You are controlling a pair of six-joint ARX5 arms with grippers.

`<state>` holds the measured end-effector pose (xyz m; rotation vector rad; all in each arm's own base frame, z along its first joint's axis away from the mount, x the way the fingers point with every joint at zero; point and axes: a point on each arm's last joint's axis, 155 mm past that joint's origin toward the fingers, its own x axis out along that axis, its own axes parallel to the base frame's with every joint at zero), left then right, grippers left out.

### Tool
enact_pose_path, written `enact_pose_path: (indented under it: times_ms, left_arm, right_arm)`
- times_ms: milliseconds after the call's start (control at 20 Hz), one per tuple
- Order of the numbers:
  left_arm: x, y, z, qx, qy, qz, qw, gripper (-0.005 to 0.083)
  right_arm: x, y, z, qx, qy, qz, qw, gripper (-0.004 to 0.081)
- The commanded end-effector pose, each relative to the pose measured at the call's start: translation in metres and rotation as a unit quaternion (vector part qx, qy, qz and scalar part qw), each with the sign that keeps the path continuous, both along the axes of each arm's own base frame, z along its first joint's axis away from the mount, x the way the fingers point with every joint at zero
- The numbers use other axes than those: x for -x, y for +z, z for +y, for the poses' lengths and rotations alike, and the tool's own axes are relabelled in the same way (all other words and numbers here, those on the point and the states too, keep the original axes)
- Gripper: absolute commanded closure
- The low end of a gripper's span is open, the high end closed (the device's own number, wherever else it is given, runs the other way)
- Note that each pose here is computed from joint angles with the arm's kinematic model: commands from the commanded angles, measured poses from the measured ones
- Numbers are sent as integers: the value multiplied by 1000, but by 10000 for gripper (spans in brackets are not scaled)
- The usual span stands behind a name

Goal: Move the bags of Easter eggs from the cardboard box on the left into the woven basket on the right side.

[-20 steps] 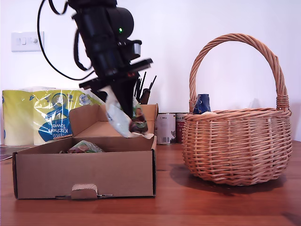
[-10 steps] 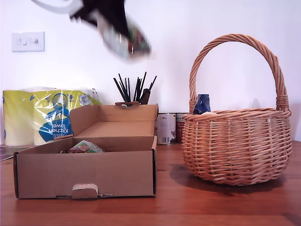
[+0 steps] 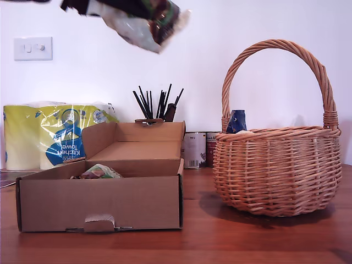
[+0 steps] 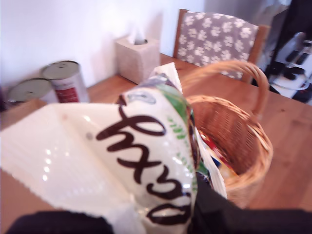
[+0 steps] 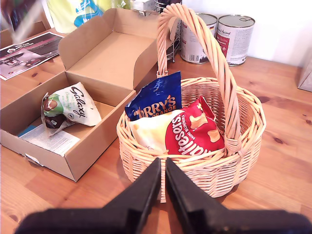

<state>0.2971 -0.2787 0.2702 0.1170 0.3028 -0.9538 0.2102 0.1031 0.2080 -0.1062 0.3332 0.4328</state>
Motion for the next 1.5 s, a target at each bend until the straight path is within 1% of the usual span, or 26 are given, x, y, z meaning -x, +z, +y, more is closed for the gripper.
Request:
enact_pose_path:
  times_ms: [0, 150, 300, 400, 600, 800, 850, 1150, 1450]
  left_arm:
    - [5, 1, -13, 14, -25, -9, 1000, 733]
    - [5, -10, -42, 25, -59, -10, 998, 733]
    - [1, -19, -79, 57, -80, -17, 995, 733]
    - [-5, -28, -101, 78, -76, -21, 994, 733]
    - [-12, -43, -127, 111, -57, -18, 992, 735]
    - [-16, -51, -144, 128, -35, -34, 991, 741]
    - [-18, -56, -146, 126, -29, -33, 991, 756]
    - [-25, -72, -160, 115, -16, -29, 993, 755]
    - [-31, -67, -172, 143, -15, -42, 989, 755]
  right_arm:
    - [0, -3, 1, 0, 2, 0, 1000, 782]
    - [0, -3, 1, 1, 2, 1, 1000, 782]
    - [0, -3, 1, 1, 2, 2, 1000, 782]
    - [0, -4, 1, 1, 2, 2, 1000, 782]
    - [0, -4, 1, 1, 2, 3, 1000, 782]
    - [0, -4, 1, 1, 2, 3, 1000, 782]
    - [0, -4, 1, 1, 2, 3, 1000, 782]
    - [0, -4, 1, 1, 3, 3, 1000, 782]
    - [0, -4, 1, 1, 3, 3, 1000, 782]
